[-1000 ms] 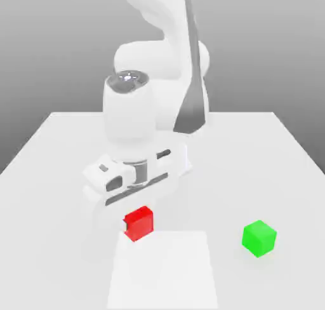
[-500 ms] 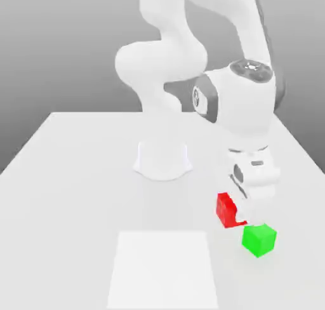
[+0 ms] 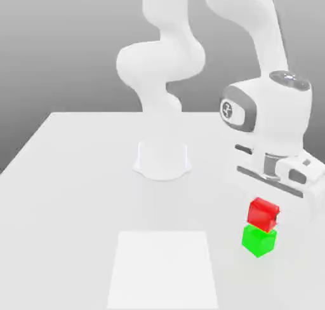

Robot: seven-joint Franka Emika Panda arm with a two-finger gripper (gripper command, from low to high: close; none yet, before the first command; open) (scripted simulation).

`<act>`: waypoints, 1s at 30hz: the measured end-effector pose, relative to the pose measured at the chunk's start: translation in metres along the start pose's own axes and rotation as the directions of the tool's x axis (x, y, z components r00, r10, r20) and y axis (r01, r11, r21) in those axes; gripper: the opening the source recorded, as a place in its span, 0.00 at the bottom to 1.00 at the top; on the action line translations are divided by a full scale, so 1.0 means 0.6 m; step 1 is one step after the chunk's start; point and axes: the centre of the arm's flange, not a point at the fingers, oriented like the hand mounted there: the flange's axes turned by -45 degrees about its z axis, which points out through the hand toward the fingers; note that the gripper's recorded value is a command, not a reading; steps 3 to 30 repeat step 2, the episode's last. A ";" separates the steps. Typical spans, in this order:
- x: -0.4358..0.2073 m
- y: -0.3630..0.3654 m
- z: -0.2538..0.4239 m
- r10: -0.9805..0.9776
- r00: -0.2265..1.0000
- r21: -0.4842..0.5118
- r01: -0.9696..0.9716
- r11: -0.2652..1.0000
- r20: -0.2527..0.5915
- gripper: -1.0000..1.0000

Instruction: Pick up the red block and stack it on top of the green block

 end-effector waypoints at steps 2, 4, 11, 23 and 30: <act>0.000 0.000 0.000 0.000 1.000 0.000 0.000 1.000 0.000 1.00; 0.000 0.000 0.000 0.000 1.000 0.000 0.000 1.000 0.000 1.00; 0.000 0.000 0.000 0.000 1.000 0.000 0.000 1.000 0.000 1.00; 0.000 0.000 0.000 0.000 1.000 0.000 0.000 1.000 0.000 1.00; 0.000 0.000 0.000 0.000 1.000 0.000 0.000 1.000 0.000 1.00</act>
